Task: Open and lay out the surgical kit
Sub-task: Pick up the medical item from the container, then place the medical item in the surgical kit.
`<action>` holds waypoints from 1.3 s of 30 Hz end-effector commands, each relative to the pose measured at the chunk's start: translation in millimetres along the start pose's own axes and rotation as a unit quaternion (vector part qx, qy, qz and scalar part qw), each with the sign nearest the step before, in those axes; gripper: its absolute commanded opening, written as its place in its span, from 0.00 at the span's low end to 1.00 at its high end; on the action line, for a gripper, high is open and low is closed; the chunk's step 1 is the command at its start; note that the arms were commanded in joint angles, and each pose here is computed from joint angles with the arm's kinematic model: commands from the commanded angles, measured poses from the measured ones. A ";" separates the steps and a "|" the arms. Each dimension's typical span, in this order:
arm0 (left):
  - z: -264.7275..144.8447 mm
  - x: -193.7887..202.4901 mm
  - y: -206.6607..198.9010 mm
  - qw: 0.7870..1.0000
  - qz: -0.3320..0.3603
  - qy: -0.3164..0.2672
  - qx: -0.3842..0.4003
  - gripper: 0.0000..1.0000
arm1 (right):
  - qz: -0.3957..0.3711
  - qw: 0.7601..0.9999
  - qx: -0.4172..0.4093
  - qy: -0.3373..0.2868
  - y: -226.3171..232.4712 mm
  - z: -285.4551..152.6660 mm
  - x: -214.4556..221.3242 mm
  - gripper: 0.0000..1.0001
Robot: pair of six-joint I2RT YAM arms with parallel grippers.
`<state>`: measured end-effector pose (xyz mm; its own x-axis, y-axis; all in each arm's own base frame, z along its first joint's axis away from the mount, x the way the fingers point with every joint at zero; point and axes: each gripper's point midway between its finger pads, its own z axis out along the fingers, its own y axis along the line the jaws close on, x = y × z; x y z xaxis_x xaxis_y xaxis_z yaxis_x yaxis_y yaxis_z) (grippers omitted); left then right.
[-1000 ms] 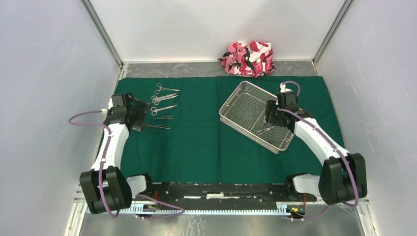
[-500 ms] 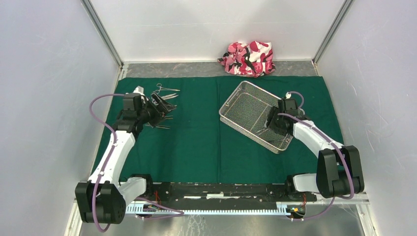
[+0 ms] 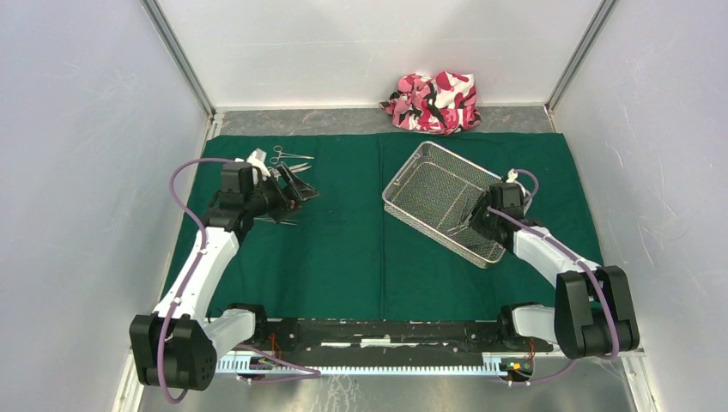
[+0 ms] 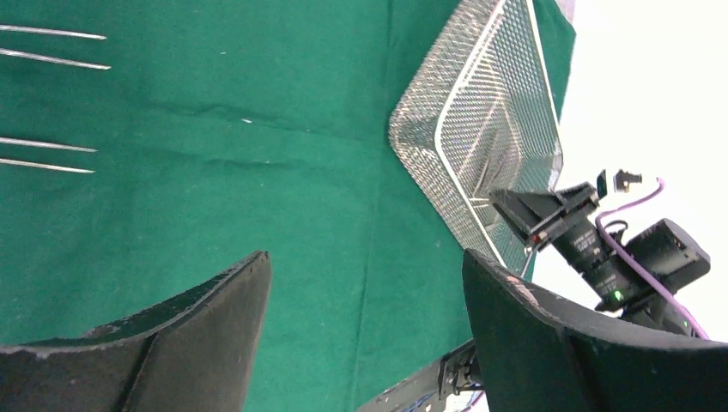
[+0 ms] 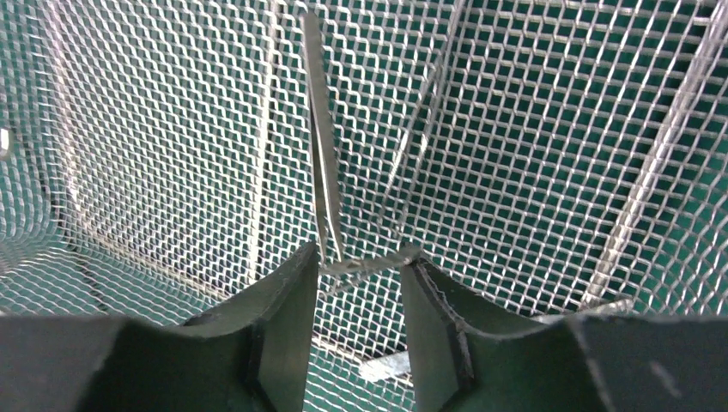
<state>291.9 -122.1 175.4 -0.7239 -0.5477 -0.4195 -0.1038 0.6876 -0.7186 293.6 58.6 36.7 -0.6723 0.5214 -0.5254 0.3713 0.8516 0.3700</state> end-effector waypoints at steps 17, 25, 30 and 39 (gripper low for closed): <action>-13.6 62.8 -143.5 0.961 0.166 0.032 0.217 0.83 | -0.118 0.963 -0.142 -0.197 79.0 -89.1 -117.2 0.00; 3.3 88.6 -188.0 0.949 0.263 -0.020 0.172 0.81 | -0.129 0.940 -0.305 -0.082 139.2 -115.8 -80.4 0.00; 22.6 111.4 -205.7 0.925 0.366 -0.066 0.083 0.80 | -0.072 0.940 -0.330 0.042 153.1 -107.9 -30.7 0.00; 55.2 158.3 -204.5 0.855 0.511 -0.080 -0.014 0.67 | 0.030 0.946 -0.309 0.091 154.2 -103.0 6.2 0.00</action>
<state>221.3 -388.6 226.4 -0.4380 0.1736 -0.8821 0.5664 0.8152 -0.1208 284.8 180.9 164.3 -0.7857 0.4096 -0.4636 -0.0829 0.6729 0.7351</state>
